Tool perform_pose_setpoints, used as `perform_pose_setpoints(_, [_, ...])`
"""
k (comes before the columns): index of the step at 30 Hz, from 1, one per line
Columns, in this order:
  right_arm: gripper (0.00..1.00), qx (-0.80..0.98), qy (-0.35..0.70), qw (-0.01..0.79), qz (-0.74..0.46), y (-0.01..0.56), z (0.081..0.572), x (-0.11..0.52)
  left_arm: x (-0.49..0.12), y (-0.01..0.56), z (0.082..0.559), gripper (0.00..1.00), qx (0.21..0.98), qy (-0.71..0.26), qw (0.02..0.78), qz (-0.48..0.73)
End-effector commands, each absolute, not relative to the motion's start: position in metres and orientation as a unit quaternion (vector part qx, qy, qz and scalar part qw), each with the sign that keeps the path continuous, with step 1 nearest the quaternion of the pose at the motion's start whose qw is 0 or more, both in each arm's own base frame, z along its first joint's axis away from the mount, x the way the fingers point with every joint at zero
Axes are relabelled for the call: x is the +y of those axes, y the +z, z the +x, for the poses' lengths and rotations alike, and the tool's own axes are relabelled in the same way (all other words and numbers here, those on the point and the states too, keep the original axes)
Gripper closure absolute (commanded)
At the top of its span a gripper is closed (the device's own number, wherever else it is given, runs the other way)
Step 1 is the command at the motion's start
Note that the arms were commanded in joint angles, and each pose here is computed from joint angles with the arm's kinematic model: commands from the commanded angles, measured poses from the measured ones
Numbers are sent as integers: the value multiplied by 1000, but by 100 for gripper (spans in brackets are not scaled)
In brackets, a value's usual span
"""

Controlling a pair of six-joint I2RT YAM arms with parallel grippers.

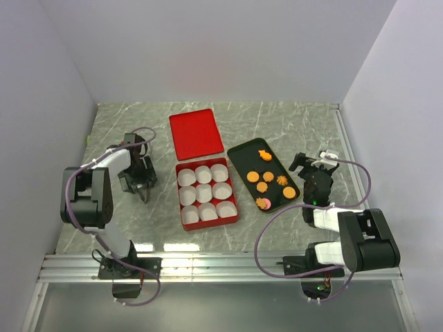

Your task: Pack the cookies

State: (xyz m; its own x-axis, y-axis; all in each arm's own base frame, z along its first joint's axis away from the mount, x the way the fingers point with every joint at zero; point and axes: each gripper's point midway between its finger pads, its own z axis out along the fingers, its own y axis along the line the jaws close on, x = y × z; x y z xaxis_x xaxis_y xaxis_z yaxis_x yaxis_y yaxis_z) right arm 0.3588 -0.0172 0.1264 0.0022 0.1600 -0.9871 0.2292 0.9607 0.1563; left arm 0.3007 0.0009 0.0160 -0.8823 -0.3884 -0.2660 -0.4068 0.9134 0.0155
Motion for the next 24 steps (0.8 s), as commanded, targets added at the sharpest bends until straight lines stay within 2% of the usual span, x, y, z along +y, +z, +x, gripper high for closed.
perform_pose_setpoints(1, [0, 684, -28, 715, 140, 142, 360, -20, 8, 7, 315, 19, 969, 57, 131, -201])
perform_pose_setpoints(2, [0, 685, -28, 715, 141, 141, 359, -21, 9, 3, 315, 26, 970, 60, 125, -200])
perform_pose_setpoints(4, [0, 684, -27, 715, 141, 142, 360, -20, 11, 4, 319, 30, 970, 65, 127, -199])
perform_pose_setpoints(7, [0, 684, -37, 712, 155, 141, 358, -26, 12, 10, 322, 49, 969, 68, 129, -198])
perform_pose_setpoints(8, [0, 684, -42, 709, 169, 143, 358, -29, 11, 15, 324, 52, 969, 65, 134, -199])
perform_pose_setpoints(10, [0, 679, -56, 708, 189, 152, 357, -37, 10, 30, 327, 54, 967, 60, 146, -202])
perform_pose_setpoints(11, [0, 706, -67, 674, 206, 144, 361, -39, 10, 45, 331, 54, 963, 54, 165, -204])
perform_pose_setpoints(13, [0, 703, -79, 668, 233, 167, 370, -46, 8, 65, 336, 55, 959, 47, 187, -206])
perform_pose_setpoints(14, [0, 723, -87, 645, 233, 159, 367, -46, 7, 80, 334, 56, 957, 42, 199, -207])
perform_pose_setpoints(17, [0, 730, -54, 640, 233, 184, 372, -35, 3, 116, 335, 56, 950, 33, 235, -205])
perform_pose_setpoints(18, [0, 721, -29, 652, 235, 208, 375, -27, -1, 134, 337, 56, 945, 29, 258, -200])
perform_pose_setpoints(20, [0, 738, -21, 636, 224, 215, 371, -17, -7, 150, 335, 56, 942, 24, 273, -193])
perform_pose_setpoints(24, [0, 737, 24, 655, 166, 260, 361, 30, -25, 184, 322, 56, 937, 11, 298, -182])
